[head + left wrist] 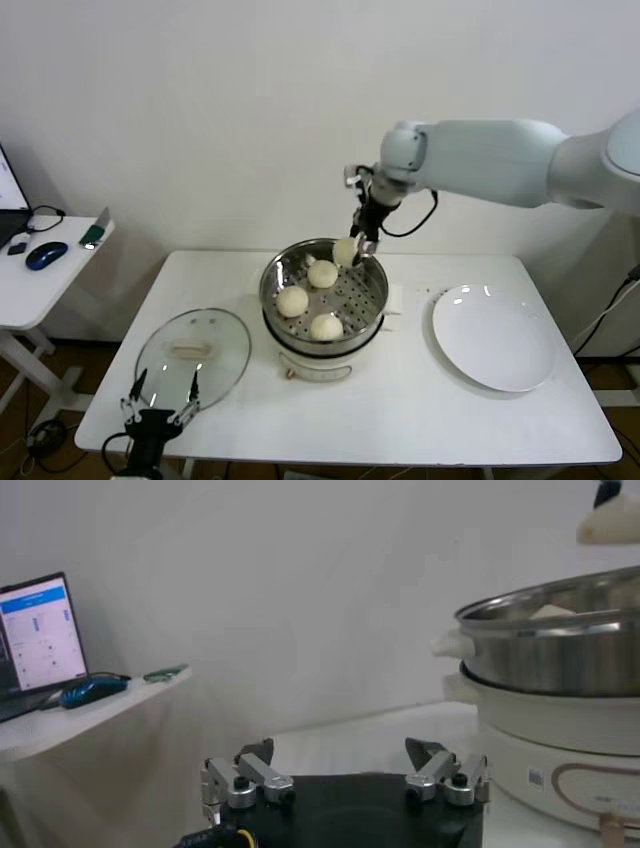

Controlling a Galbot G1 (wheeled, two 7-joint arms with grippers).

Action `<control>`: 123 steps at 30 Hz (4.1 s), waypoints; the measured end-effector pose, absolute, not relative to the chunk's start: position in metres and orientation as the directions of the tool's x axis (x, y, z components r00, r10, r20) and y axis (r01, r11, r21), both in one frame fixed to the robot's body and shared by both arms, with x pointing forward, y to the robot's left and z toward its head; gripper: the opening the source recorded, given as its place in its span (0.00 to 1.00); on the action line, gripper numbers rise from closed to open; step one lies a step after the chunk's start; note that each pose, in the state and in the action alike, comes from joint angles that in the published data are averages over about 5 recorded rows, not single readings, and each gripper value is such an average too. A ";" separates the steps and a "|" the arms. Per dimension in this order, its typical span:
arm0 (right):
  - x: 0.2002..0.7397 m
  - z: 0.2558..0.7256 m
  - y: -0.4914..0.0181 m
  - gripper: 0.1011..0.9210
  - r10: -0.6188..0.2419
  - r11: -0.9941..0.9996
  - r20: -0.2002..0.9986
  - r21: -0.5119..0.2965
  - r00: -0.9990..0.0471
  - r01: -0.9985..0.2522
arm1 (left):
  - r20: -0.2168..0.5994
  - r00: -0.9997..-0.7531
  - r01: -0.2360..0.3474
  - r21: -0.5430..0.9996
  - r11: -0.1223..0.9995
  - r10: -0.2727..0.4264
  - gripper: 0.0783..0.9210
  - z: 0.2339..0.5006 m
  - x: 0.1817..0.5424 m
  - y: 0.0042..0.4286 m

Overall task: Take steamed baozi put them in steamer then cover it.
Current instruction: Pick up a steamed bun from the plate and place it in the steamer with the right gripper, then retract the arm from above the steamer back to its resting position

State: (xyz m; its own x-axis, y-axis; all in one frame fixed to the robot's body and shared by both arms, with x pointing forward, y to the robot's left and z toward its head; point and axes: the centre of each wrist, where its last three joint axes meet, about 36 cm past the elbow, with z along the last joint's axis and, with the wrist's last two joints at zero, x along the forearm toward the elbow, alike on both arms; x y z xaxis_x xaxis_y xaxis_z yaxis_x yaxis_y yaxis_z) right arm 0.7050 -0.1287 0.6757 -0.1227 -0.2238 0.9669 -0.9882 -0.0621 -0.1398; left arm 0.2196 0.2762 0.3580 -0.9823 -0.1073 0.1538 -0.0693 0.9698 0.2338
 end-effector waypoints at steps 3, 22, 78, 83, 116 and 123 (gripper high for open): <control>0.700 0.660 -0.124 0.68 -0.205 -0.071 0.973 -0.124 -0.107 -0.990 | 0.154 -0.982 -0.068 0.237 0.969 -0.106 0.88 0.359 0.220 0.277; 0.693 0.597 -0.113 0.77 -0.131 -0.100 0.989 -0.078 -0.065 -0.992 | 0.164 -0.981 -0.062 0.237 0.970 -0.102 0.88 0.354 0.223 0.278; 0.584 0.510 -0.367 0.88 -0.649 0.686 0.160 -0.301 -0.744 -0.663 | 0.102 -0.986 -0.073 0.430 0.900 -0.129 0.88 0.365 0.240 0.291; 0.559 0.489 -0.370 0.88 -0.582 0.780 0.068 -0.237 -0.810 -0.580 | 0.103 -0.989 -0.041 0.500 0.865 -0.106 0.88 0.371 0.242 0.297; 0.409 0.369 -0.397 0.88 -0.126 0.992 0.086 0.026 -0.988 -0.125 | 0.127 -0.991 0.127 0.992 0.004 -0.051 0.88 0.317 0.280 0.305; 0.395 0.358 -0.401 0.88 -0.097 0.995 0.097 0.022 -0.991 -0.095 | 0.138 -0.990 0.140 0.989 -0.058 -0.041 0.88 0.297 0.299 0.315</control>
State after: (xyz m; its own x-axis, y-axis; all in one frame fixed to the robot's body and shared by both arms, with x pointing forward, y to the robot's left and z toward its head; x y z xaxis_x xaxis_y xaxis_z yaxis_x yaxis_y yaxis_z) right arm 0.3951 -0.4010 0.3584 -0.9905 -0.0970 0.0973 -0.0952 0.9952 0.0223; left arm 0.2986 0.3146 0.2971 -0.9897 -0.0407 0.1375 0.1397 -0.0577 0.9885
